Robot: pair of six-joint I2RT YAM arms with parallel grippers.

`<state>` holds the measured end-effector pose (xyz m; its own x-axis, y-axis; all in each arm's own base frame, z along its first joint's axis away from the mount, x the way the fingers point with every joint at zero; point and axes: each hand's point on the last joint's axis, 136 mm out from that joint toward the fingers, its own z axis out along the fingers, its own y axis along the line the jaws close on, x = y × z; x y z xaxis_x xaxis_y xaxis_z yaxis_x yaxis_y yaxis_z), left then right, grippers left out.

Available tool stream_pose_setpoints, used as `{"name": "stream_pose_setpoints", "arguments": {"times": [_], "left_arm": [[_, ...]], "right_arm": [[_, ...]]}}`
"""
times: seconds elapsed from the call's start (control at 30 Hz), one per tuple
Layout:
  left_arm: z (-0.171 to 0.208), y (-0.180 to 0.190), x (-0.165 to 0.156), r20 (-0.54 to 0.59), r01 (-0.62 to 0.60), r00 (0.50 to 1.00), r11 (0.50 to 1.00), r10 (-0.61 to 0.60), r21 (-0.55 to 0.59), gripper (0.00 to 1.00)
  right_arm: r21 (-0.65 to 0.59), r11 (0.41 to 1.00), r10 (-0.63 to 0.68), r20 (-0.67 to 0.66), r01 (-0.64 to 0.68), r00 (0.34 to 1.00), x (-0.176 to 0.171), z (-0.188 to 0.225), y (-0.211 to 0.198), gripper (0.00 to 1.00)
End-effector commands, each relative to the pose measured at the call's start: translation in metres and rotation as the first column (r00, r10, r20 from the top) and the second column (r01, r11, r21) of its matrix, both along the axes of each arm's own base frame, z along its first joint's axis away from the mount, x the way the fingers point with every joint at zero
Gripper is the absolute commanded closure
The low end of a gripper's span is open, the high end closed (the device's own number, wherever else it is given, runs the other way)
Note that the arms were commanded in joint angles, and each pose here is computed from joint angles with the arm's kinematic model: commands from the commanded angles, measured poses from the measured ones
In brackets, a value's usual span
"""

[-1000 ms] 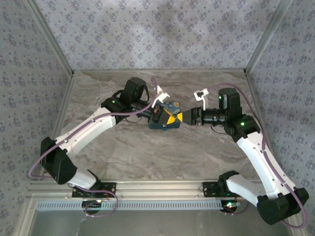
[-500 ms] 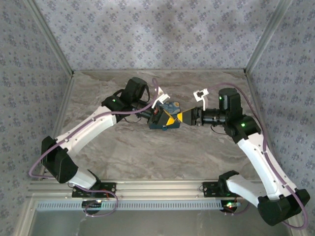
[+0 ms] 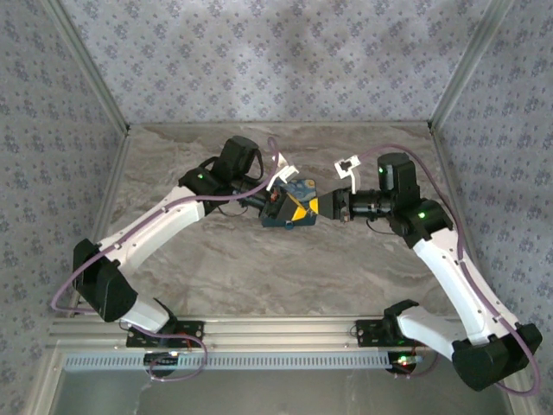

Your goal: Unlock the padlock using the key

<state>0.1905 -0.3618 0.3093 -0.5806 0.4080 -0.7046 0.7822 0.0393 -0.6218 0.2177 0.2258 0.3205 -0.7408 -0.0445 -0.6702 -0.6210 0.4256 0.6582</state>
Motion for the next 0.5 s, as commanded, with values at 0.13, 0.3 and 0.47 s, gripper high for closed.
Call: {"name": "stream_pose_setpoints", "arguments": {"times": [0.13,0.3,0.47], "left_arm": [[0.013,-0.001,-0.006,0.025,0.04,0.999,0.999,-0.039,-0.025,1.0],[0.013,-0.001,-0.004,0.027,0.034,0.999,0.999,-0.034,-0.025,1.0],[0.014,-0.001,0.005,0.027,-0.007,1.0,1.0,0.007,-0.027,1.0]], "right_arm": [[-0.019,1.0,0.014,0.023,-0.013,1.0,-0.006,0.007,-0.002,0.93],[-0.026,0.999,0.023,0.033,-0.023,0.999,-0.008,0.006,-0.002,1.0],[-0.05,0.999,0.001,0.081,0.003,0.997,-0.006,0.005,-0.001,1.0]]}}
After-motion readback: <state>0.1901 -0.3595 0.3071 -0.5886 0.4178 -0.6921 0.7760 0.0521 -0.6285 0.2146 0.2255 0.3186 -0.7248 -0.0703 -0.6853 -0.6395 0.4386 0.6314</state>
